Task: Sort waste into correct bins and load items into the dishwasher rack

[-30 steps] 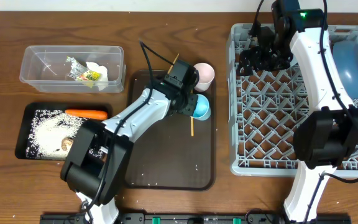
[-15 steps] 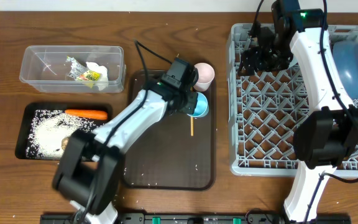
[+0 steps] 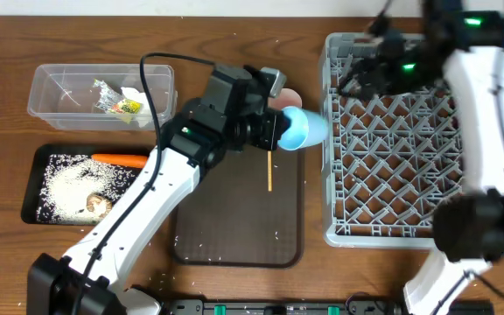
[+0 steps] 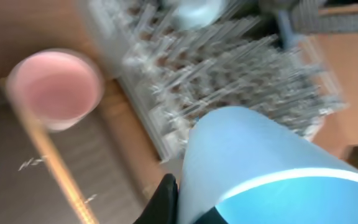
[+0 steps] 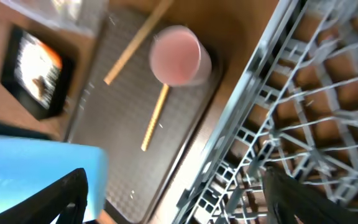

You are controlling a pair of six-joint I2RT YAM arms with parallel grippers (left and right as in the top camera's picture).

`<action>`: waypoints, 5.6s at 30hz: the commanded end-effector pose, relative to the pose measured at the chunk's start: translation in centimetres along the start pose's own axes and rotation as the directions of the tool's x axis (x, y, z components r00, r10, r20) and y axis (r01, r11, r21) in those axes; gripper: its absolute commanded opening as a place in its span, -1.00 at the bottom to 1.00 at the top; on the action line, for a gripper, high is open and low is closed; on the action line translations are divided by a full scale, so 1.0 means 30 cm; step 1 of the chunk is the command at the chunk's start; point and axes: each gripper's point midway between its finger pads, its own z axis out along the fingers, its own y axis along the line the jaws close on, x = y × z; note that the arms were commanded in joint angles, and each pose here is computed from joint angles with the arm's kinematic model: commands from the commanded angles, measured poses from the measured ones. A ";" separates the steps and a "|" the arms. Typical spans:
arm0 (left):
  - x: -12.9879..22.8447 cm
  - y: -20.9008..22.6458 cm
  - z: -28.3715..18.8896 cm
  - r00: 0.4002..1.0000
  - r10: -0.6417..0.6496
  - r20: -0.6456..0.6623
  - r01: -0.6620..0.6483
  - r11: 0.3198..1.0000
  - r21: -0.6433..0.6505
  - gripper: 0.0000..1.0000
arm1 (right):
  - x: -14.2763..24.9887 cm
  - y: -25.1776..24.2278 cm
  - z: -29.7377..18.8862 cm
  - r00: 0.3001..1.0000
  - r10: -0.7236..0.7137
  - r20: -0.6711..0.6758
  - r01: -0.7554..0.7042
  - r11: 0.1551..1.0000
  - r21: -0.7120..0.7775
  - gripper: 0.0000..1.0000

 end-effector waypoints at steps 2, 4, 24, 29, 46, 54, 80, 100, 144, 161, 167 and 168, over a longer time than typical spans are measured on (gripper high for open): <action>-0.029 -0.159 -0.029 0.999 0.053 0.013 -0.054 0.963 0.265 -0.88 | 0.001 0.112 -0.275 0.975 -0.082 0.205 0.083 0.997 0.004 0.73; -0.052 -0.198 -0.041 0.995 0.086 0.046 -0.096 0.942 0.321 -0.88 | 0.032 0.150 -0.378 0.958 -0.105 0.266 0.097 0.994 0.044 0.76; -0.116 -0.273 -0.072 0.984 0.121 0.131 -0.165 0.894 0.417 -0.88 | 0.197 0.378 -0.588 0.881 -0.235 0.411 0.239 0.970 0.042 0.96; -0.136 -0.284 -0.080 0.984 0.099 0.146 -0.153 0.891 0.428 -0.87 | 0.163 0.350 -0.530 0.873 -0.229 0.431 0.264 0.964 -0.022 0.96; -0.212 -0.147 -0.168 0.988 0.016 0.154 -0.091 0.866 0.492 -0.88 | 0.103 0.319 -0.336 0.741 -0.234 0.629 0.533 0.775 -0.340 0.97; -0.200 -0.183 -0.217 0.986 0.070 0.152 -0.146 0.805 0.575 -0.88 | 0.108 0.288 -0.251 0.720 -0.205 0.662 0.597 0.669 -0.442 0.95; -0.203 -0.148 -0.147 0.990 0.049 0.129 -0.116 0.797 0.593 -0.88 | 0.053 0.444 -0.044 0.752 -0.297 0.588 0.622 0.615 -0.485 0.75; -0.200 -0.154 -0.145 0.991 0.051 0.126 -0.117 0.795 0.596 -0.88 | 0.051 0.535 -0.030 0.706 -0.348 0.617 0.688 0.543 -0.481 -0.23; -0.264 0.015 -0.220 0.983 -0.016 0.183 -0.083 0.849 0.522 -0.48 | 0.042 -0.020 -0.046 0.889 -0.023 0.457 0.144 0.962 -0.232 -0.57; -0.131 0.279 -0.104 0.976 -0.201 0.079 0.186 0.969 0.163 -0.47 | 0.188 -0.251 -0.259 0.944 0.209 0.255 -0.292 0.888 0.355 -0.62; -0.103 0.319 -0.096 0.974 -0.217 0.065 0.211 0.973 0.095 -0.47 | 0.248 -0.314 -0.270 0.925 0.292 0.243 -0.374 0.810 0.453 -0.68; -0.103 0.319 -0.096 0.974 -0.217 0.065 0.211 0.973 0.095 -0.47 | 0.250 -0.319 -0.270 0.922 0.299 0.246 -0.382 0.803 0.457 -0.69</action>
